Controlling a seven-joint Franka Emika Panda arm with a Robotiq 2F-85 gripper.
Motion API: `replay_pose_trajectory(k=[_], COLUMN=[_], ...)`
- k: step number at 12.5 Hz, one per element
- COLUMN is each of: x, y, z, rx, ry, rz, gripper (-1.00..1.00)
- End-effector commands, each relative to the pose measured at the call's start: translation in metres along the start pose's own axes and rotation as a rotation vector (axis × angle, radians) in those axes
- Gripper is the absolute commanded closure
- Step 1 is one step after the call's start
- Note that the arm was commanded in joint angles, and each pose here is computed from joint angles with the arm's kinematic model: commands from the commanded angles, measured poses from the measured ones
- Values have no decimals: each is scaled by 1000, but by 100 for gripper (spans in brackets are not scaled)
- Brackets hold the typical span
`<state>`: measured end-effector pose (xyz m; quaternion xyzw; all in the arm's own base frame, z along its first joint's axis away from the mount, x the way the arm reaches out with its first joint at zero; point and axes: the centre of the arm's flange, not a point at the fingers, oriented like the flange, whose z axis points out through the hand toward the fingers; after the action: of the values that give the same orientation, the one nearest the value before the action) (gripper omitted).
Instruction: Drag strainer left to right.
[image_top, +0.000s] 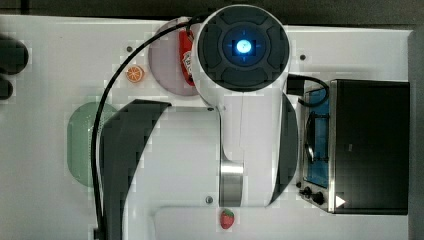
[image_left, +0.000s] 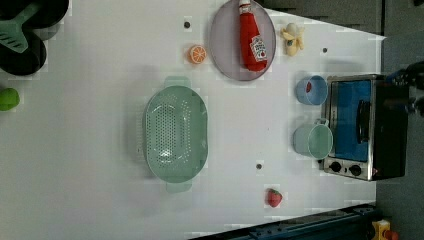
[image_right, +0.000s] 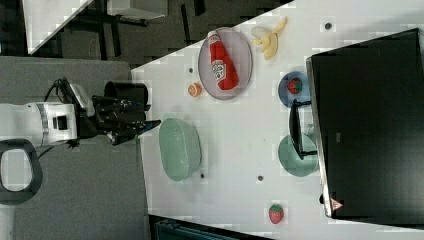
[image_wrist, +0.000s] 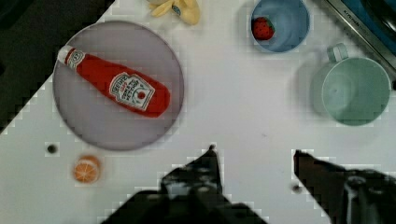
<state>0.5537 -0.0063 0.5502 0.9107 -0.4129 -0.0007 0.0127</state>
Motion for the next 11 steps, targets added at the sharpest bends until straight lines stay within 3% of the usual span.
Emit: replay_pose_trajectory(k=[1,3,7,11], x=[-56,-69,-127,-199], y=[103,86,16,-62], z=[-95,-92,-69,-18], rx=[27,14,-31,-68], ry=[32,37,57,65], rz=[87,47,-43,14], gripper=[-58,-99,-100,-100])
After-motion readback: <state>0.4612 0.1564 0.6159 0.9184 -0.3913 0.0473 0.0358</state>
